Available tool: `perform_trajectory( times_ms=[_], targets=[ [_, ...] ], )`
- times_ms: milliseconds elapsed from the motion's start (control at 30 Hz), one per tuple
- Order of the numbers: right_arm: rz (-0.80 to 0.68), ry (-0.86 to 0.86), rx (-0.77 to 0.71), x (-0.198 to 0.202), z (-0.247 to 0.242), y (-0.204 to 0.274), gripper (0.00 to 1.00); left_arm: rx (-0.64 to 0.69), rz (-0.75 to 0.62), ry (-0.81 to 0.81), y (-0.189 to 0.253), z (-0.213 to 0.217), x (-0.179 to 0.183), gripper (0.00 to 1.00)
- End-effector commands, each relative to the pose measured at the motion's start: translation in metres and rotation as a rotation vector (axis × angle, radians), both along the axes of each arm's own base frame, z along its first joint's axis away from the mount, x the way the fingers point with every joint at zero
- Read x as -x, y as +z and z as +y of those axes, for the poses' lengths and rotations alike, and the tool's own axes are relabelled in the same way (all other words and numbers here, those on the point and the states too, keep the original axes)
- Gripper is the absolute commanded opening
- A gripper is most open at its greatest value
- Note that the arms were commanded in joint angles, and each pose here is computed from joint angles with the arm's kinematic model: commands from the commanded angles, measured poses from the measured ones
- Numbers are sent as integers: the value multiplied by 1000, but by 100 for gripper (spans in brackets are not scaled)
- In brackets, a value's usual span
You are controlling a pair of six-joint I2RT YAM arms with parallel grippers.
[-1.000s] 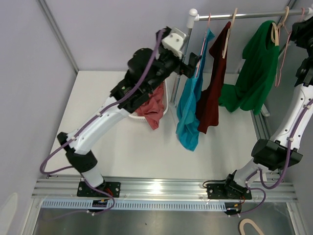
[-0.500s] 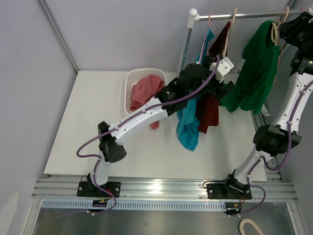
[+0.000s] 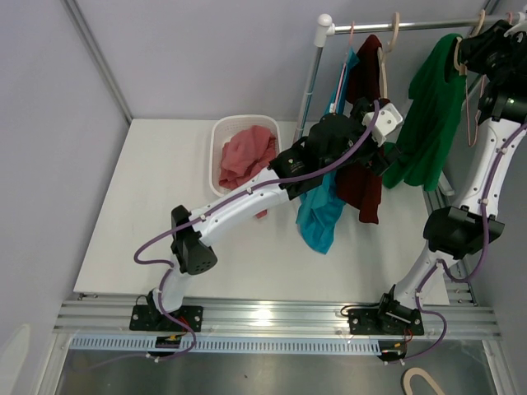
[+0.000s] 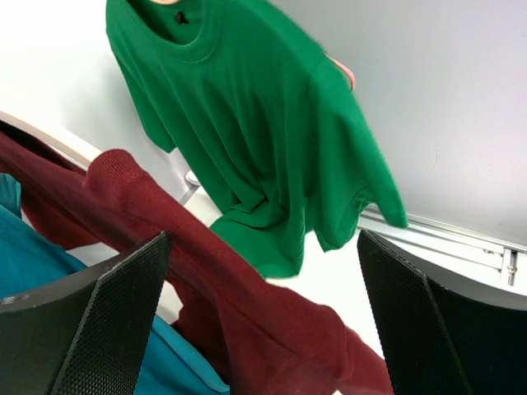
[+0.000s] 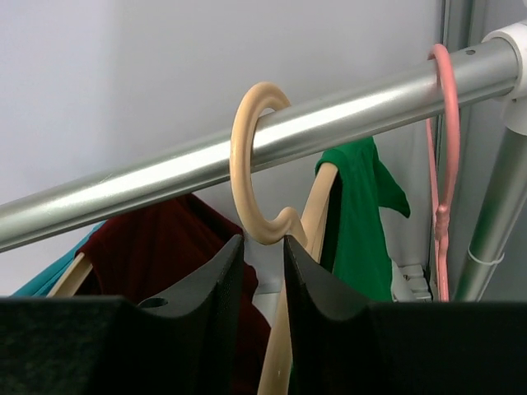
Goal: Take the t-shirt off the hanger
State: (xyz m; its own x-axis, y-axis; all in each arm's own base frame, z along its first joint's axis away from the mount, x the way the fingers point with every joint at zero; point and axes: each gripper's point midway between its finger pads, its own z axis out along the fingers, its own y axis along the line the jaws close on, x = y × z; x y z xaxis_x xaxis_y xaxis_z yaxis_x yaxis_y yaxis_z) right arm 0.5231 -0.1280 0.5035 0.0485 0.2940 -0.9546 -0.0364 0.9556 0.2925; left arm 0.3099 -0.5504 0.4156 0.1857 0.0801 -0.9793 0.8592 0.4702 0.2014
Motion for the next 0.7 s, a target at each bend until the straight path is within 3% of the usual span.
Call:
perform_trajectory(
  times_ms=[0,133,433,567,667],
  targets=[
    [-64,3,40,-10,7,13,30,39,-28,-12,12,-2,2,99],
    [-71,-29,77,-18,11,11,39,27,-34,-4,10,0,-1,99],
    [-93,-136,171,-29,12,12,35,20,-31,-4,8,0,0,99],
    [-76,-232,199,-30,1,9,40,19,-29,-2,9,1,1,99],
    [-71,-278,198,-30,-3,8,34,17,-30,-1,8,2,0,98]
  ],
)
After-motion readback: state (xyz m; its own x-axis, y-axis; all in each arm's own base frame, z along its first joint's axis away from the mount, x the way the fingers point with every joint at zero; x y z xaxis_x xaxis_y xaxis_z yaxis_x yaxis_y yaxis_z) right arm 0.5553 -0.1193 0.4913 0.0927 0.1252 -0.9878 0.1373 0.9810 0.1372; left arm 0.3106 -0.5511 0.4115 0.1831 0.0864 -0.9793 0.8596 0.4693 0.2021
